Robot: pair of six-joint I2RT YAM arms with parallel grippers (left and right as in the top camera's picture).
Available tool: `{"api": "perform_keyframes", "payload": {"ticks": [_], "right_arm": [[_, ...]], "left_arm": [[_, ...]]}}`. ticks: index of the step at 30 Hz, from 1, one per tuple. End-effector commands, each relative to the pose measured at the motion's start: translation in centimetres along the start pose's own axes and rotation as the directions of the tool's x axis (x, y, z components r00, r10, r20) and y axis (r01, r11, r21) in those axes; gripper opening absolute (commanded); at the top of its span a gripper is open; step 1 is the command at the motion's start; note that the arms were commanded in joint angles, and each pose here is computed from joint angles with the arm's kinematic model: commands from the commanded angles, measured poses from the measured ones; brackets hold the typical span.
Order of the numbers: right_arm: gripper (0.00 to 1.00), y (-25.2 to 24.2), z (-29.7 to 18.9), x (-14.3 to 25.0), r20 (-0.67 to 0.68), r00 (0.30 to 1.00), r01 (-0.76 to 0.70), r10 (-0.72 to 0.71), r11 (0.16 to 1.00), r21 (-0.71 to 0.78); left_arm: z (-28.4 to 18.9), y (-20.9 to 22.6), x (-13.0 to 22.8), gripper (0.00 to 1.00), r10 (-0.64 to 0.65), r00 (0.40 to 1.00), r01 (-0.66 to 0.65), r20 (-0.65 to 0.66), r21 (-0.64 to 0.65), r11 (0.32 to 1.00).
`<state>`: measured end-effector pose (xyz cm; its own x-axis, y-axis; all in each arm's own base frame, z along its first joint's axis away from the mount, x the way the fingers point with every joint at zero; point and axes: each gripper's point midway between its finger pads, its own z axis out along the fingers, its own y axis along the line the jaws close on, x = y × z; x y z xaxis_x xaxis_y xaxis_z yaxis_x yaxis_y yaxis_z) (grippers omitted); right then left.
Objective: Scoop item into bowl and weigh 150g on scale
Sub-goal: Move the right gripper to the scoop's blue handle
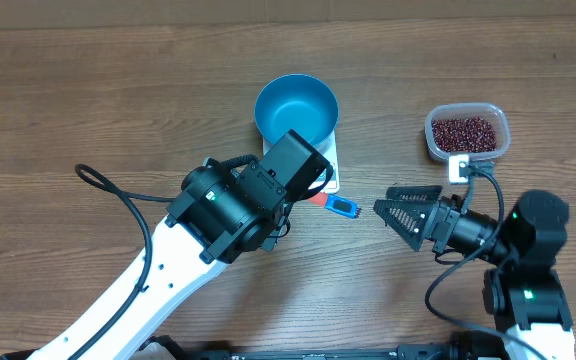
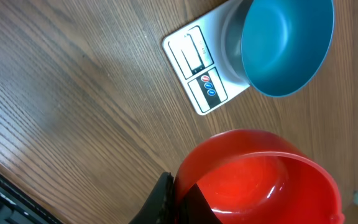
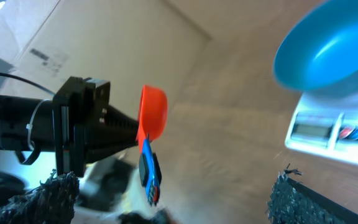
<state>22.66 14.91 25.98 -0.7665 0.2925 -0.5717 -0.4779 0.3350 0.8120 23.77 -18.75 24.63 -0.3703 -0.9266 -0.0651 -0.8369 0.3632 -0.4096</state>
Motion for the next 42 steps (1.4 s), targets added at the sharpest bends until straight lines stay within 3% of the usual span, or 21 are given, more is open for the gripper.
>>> {"api": "perform_keyframes", "payload": {"ticks": [1, 3, 13, 23, 42], "right_arm": [[1.00, 1.1, 0.2, 0.4, -0.077, 0.988, -0.136, 0.131, 0.989, -0.065], [1.00, 0.9, 0.4, 0.5, -0.093, 0.973, -0.216, 0.210, 0.974, -0.063], [1.00, 2.7, 0.4, -0.7, -0.106, 0.976, -0.203, 0.190, 0.970, -0.135], [1.00, 3.3, 1.5, 0.9, -0.159, 0.976, -0.176, 0.152, 0.973, -0.149], [1.00, 1.8, 2.8, -0.4, -0.040, 0.989, -0.144, 0.142, 0.988, -0.057]], "left_arm": [[-0.6, -0.3, 0.4, 0.04, -0.072, 0.997, 0.072, -0.023, 0.014, 0.997], [-0.4, -0.1, 0.9, 0.04, -0.112, 0.993, 0.112, -0.048, -0.004, 0.994], [0.7, -0.5, 3.2, 0.04, -0.141, 0.981, 0.135, -0.136, -0.051, 0.989], [2.0, -0.6, 4.8, 0.04, -0.138, 0.973, 0.122, -0.183, -0.097, 0.988], [1.8, -0.6, 5.7, 0.04, -0.160, 0.960, 0.136, -0.231, -0.116, 0.984]]}}
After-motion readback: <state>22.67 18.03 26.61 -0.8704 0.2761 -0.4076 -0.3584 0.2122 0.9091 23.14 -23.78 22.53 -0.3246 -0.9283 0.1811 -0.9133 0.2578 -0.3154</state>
